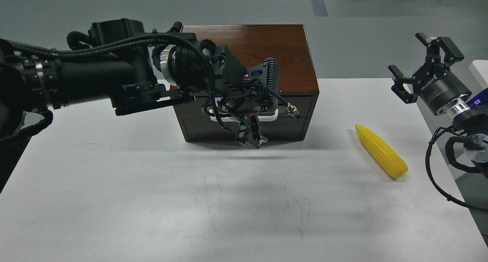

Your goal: Put corn in drawer with both arms

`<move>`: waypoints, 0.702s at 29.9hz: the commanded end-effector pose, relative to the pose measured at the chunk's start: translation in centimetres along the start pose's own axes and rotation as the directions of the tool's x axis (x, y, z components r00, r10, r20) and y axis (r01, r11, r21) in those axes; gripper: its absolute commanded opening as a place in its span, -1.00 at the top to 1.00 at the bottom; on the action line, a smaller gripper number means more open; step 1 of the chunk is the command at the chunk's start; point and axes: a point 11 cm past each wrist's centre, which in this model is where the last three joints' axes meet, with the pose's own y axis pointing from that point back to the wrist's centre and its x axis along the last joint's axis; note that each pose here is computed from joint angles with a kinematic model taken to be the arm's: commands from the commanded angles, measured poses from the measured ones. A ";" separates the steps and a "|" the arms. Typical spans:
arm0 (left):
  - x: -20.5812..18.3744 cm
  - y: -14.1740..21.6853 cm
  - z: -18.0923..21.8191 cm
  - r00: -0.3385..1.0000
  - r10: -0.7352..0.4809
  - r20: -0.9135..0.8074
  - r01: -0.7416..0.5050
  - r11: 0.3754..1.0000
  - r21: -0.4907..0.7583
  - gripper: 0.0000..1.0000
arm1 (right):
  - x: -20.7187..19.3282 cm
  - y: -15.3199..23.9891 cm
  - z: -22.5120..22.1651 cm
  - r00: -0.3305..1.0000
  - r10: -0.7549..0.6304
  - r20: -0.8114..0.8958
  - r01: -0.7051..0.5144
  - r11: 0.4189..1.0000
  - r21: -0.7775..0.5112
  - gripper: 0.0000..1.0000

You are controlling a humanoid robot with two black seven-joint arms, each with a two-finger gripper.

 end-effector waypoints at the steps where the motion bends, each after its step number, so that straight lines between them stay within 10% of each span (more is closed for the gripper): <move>1: -0.1 -0.1 0.1 1.000 -0.002 0.000 0.002 1.000 -0.003 -0.97 | 0.0 0.0 0.0 1.000 0.000 0.000 0.000 1.000 0.000 -1.00; 21: -1.4 -0.9 0.9 0.999 -0.039 0.003 0.039 0.999 -0.024 -0.97 | 0.1 0.2 0.2 1.000 0.003 0.004 -0.003 1.000 -0.001 -1.00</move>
